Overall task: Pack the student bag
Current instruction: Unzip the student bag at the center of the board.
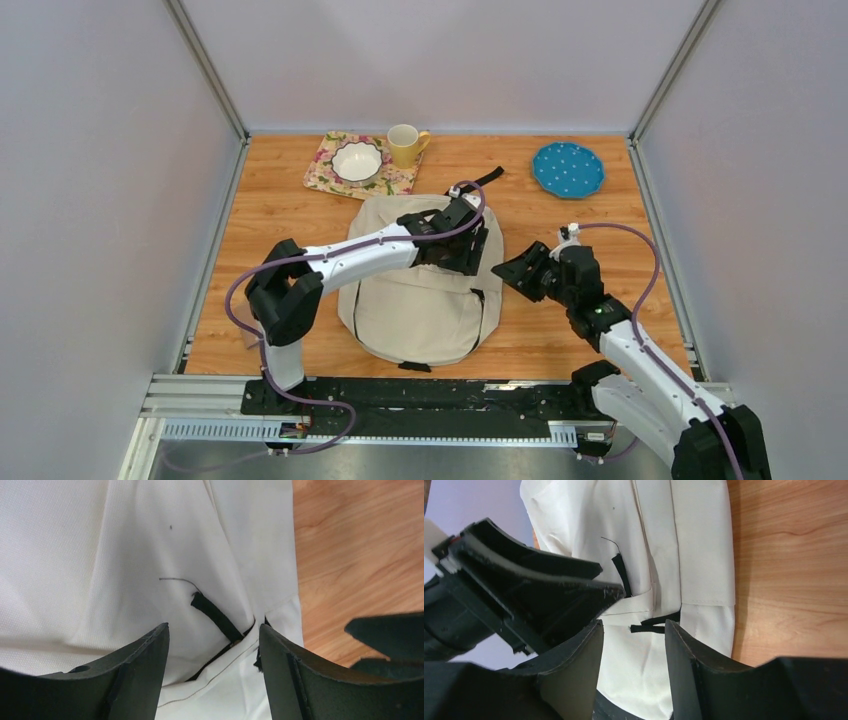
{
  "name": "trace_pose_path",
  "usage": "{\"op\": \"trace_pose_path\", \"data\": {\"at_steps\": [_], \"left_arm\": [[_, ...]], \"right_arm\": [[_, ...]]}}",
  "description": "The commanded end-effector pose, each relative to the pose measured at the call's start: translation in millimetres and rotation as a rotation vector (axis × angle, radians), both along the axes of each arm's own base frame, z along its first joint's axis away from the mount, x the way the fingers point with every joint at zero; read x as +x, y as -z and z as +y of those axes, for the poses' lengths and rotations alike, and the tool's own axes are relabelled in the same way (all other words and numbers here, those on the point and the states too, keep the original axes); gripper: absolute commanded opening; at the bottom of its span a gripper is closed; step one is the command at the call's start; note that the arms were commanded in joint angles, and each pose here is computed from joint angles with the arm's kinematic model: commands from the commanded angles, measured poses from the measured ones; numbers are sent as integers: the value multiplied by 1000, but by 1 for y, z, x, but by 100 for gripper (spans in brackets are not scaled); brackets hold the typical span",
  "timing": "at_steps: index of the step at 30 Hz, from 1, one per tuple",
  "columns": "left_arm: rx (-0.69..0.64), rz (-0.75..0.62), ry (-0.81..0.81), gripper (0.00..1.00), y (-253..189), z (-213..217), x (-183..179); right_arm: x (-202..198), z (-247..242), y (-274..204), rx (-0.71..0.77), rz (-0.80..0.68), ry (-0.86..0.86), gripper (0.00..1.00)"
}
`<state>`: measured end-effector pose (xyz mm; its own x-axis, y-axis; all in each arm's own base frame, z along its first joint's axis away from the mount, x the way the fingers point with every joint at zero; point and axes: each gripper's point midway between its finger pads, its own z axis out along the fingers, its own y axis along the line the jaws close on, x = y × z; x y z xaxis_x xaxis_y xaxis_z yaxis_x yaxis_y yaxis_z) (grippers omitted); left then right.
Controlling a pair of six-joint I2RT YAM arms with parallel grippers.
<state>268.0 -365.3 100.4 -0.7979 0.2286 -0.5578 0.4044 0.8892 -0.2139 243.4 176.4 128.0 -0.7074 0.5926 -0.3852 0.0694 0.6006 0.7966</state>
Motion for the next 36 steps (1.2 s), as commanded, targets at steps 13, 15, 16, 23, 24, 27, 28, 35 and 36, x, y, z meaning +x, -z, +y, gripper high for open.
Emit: {"op": "trace_pose_path", "data": {"at_steps": [13, 15, 16, 23, 24, 27, 28, 35, 36], "left_arm": [[228, 17, -127, 51, 33, 12, 12], [242, 9, -136, 51, 36, 8, 13], [247, 13, -131, 50, 38, 6, 10], [280, 29, -145, 44, 49, -3, 8], [302, 27, -153, 44, 52, 2, 7], [326, 23, -168, 40, 55, 11, 6], [334, 24, -169, 37, 57, 13, 5], [347, 32, -154, 19, 64, 15, 2], [340, 33, -149, 8, 64, 14, 1]], "right_arm": [[-25, -27, -8, -10, -61, 89, 51], [-29, -26, -9, -6, -60, 78, 51], [-30, -25, -9, -6, -61, 72, 51], [-38, -27, -11, -6, -75, 59, 52], [-39, -28, -12, -7, -75, 60, 52], [-41, -28, -14, -3, -80, 58, 52], [-42, -29, -16, -2, -88, 60, 52], [-44, -31, -16, -6, -89, 70, 52], [-44, -31, -15, -6, -84, 70, 52]]}}
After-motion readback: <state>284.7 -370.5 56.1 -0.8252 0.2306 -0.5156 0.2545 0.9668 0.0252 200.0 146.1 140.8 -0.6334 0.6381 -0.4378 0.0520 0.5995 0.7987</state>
